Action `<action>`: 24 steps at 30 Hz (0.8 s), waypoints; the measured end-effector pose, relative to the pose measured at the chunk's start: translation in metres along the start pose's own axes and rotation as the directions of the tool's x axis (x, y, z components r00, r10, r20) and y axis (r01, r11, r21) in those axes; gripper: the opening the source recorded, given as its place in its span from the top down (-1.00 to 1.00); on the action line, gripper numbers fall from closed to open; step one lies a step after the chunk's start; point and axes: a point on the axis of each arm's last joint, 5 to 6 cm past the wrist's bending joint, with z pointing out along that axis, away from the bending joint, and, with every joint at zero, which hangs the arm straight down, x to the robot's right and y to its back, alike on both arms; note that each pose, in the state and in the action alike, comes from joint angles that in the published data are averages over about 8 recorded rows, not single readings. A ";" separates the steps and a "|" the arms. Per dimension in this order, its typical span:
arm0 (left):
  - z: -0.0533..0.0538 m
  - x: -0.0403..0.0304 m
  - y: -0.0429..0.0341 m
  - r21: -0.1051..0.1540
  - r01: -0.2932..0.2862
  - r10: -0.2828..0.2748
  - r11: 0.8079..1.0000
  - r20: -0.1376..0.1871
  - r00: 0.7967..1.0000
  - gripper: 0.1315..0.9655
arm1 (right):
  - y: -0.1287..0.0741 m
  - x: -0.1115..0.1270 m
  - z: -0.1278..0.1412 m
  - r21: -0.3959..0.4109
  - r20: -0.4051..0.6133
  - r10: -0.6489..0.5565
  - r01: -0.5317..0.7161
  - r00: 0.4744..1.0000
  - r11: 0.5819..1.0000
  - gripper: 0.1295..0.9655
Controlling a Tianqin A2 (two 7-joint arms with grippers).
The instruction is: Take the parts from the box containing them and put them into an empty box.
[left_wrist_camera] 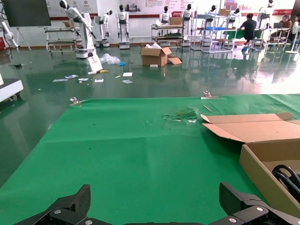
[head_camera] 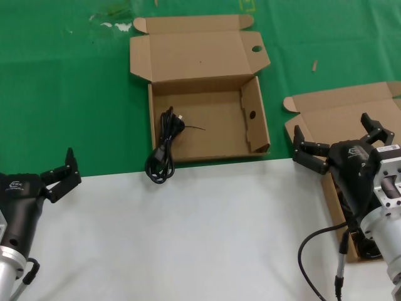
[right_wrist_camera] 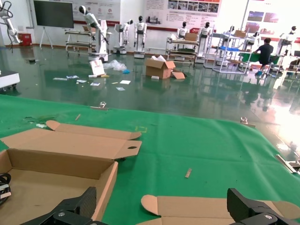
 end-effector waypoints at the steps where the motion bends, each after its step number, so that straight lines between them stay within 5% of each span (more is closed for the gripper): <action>1: 0.000 0.0000 0.0000 0.000 0.000 0.000 1.000 0.000 1.000 -1.00 | 0.000 0.000 0.000 0.000 0.000 0.000 0.000 1.000 1.000 -1.00; 24: 0.000 0.0000 0.0000 0.000 0.000 0.000 1.000 0.000 1.000 -1.00 | 0.000 0.000 0.000 0.000 0.000 0.000 0.000 1.000 1.000 -1.00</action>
